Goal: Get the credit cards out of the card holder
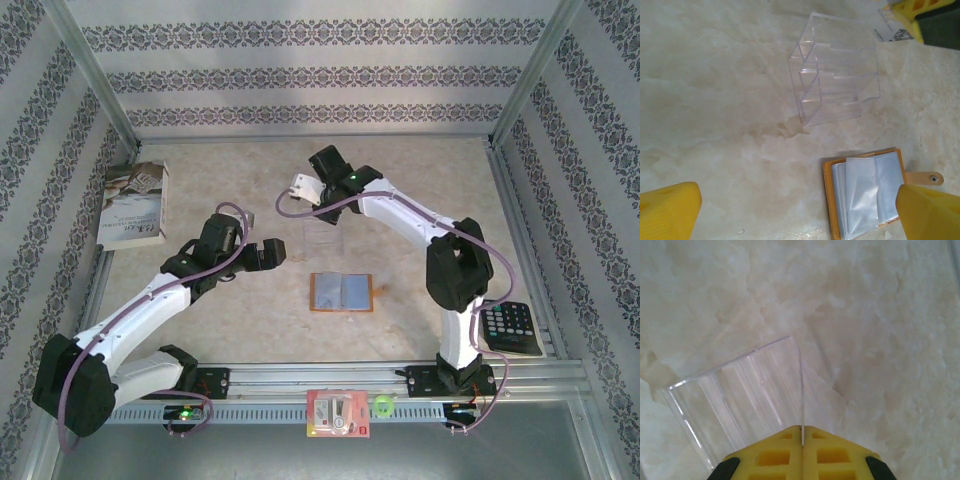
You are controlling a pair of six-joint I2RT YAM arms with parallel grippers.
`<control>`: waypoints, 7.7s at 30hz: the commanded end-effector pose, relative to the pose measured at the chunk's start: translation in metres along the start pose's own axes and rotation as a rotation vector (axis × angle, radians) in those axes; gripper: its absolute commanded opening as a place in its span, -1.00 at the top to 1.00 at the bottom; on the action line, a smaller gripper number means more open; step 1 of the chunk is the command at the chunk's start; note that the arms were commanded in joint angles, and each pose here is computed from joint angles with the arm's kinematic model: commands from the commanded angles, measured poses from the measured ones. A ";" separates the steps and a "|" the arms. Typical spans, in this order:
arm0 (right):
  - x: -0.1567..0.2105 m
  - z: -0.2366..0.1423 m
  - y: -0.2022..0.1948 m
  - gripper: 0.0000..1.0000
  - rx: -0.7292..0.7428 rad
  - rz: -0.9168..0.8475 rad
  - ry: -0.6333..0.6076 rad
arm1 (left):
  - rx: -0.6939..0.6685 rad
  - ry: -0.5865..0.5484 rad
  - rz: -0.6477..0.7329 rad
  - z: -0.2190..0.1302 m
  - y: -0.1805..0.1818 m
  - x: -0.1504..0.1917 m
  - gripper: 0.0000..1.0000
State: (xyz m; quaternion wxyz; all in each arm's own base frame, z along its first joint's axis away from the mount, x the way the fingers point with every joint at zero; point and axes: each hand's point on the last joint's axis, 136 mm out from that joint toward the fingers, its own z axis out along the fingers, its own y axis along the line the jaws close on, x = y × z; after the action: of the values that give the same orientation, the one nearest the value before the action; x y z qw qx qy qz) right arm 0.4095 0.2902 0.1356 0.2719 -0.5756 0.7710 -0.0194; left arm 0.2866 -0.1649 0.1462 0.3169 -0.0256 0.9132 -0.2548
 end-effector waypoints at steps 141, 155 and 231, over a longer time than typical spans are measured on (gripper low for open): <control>0.097 0.047 0.050 0.72 0.113 1.045 0.167 | 0.042 -0.017 -0.085 0.010 0.024 0.016 -1.00; 0.091 -0.002 0.131 0.12 -0.040 0.905 0.183 | 0.005 -0.055 -0.095 0.005 0.034 0.017 -0.99; 0.157 -0.022 0.182 0.71 0.010 1.175 0.116 | 0.056 0.594 0.068 0.090 -0.027 0.174 1.00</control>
State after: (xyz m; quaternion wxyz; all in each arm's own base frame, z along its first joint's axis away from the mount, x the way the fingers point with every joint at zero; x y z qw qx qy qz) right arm 0.2116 0.2575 0.0467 0.2008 -0.1103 0.9489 0.2169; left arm 0.2276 -0.2843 0.0292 0.1085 0.0833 0.9388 -0.3160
